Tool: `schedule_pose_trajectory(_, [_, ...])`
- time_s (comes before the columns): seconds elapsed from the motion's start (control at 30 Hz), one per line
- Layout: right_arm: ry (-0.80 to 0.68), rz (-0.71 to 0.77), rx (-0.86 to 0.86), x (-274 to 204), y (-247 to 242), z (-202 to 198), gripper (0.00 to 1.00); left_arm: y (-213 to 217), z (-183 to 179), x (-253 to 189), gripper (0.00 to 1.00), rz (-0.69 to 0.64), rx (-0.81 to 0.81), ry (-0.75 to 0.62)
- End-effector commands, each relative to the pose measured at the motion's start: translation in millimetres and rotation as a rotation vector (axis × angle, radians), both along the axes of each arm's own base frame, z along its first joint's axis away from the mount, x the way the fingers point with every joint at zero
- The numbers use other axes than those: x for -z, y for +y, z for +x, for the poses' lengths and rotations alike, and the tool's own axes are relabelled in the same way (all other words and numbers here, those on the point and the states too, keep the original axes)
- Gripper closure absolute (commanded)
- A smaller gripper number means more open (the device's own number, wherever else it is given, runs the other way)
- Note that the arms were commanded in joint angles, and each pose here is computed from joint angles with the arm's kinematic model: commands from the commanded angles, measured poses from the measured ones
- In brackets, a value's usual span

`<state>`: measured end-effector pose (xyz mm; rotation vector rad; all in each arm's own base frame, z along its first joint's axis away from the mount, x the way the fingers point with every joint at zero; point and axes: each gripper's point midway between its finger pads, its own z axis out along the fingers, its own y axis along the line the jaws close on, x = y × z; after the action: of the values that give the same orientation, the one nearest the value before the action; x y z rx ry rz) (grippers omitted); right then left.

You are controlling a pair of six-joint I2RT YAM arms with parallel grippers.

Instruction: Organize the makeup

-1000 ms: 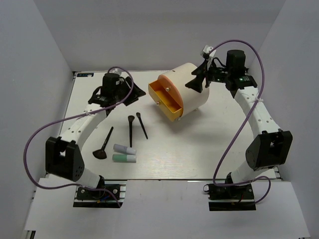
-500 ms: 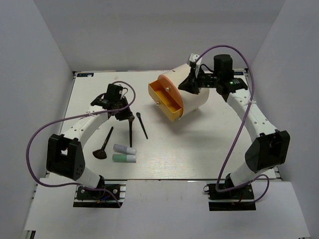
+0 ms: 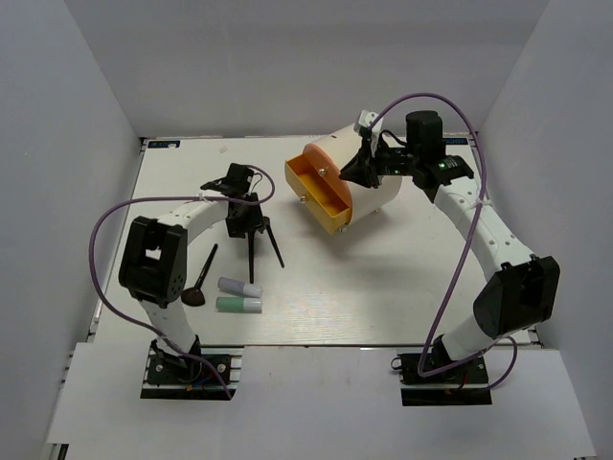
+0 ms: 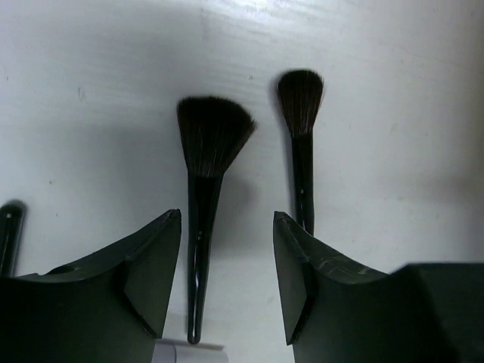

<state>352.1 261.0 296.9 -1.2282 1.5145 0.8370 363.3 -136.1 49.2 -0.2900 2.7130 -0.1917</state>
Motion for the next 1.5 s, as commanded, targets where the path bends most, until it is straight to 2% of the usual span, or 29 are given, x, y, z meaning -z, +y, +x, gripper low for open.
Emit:
schedule_pose_trajectory(0.0, [-0.047,0.009,0.003,-13.7,-2.2,-6.1,0.76,1.3,18.8,-11.0,0.38,0.041,0.015,-0.051])
schedule_pose_trajectory(0.37, [-0.047,0.008,0.009,-12.0,-3.1,-3.8,0.76,12.4,9.6,26.5,0.56,0.117,0.015,0.048])
schedule_pose_trajectory(0.43, [-0.044,0.009,0.011,-11.8,-3.7,-2.6,0.76,12.8,7.7,30.2,0.62,0.118,0.016,0.055])
schedule_pose_trajectory(0.47, [-0.045,0.011,0.009,-12.7,-2.5,-3.2,0.76,10.3,9.1,29.9,0.71,0.106,0.019,0.048])
schedule_pose_trajectory(0.5, [-0.048,0.012,0.009,-13.9,-2.4,-3.0,0.76,9.8,8.1,30.4,0.75,0.1,0.021,0.047])
schedule_pose_trajectory(0.57, [-0.048,0.009,0.013,-13.6,-3.2,-1.8,0.76,4.8,13.0,20.6,0.84,0.07,0.02,0.013])
schedule_pose_trajectory(0.77, [-0.05,0.009,0.014,-14.4,-3.7,-2.7,0.76,-12.2,32.9,-35.8,0.9,-0.033,0.016,-0.125])
schedule_pose_trajectory(0.87, [-0.051,0.007,0.021,-14.1,-4.9,-1.8,0.76,-18.8,41.3,-85.3,0.9,-0.115,0.013,-0.229])
schedule_pose_trajectory(1.1, [-0.047,0.005,0.023,-11.9,-4.3,-1.1,0.76,-68.1,29.1,-198.9,0.91,-0.485,0.167,-0.473])
schedule_pose_trajectory(1.23, [-0.044,0.005,0.023,-11.4,-4.7,-1.1,0.76,-84.2,24.0,-228.7,0.91,-0.655,0.153,-0.528])
schedule_pose_trajectory(1.27, [-0.042,0.006,0.022,-10.4,-4.6,-1.3,0.76,-89.3,23.9,-237.9,0.9,-0.73,0.118,-0.531])
schedule_pose_trajectory(1.3, [-0.042,0.006,0.025,-10.7,-5.6,-0.5,0.76,-93.2,29.1,-256.5,0.91,-0.787,0.124,-0.602])
schedule_pose_trajectory(1.33, [-0.041,0.006,0.022,-10.1,-4.6,-1.3,0.76,-96.8,26.9,-257.1,0.92,-0.841,0.075,-0.585])
schedule_pose_trajectory(1.37, [-0.039,0.006,0.023,-10.0,-4.7,-1.8,0.76,-98.4,33.1,-276.4,0.92,-0.893,0.074,-0.662])
schedule_pose_trajectory(1.47, [-0.038,0.005,0.026,-8.8,-5.9,-2.7,0.76,-100.9,46.5,-283.1,0.93,-0.937,0.015,-0.698])
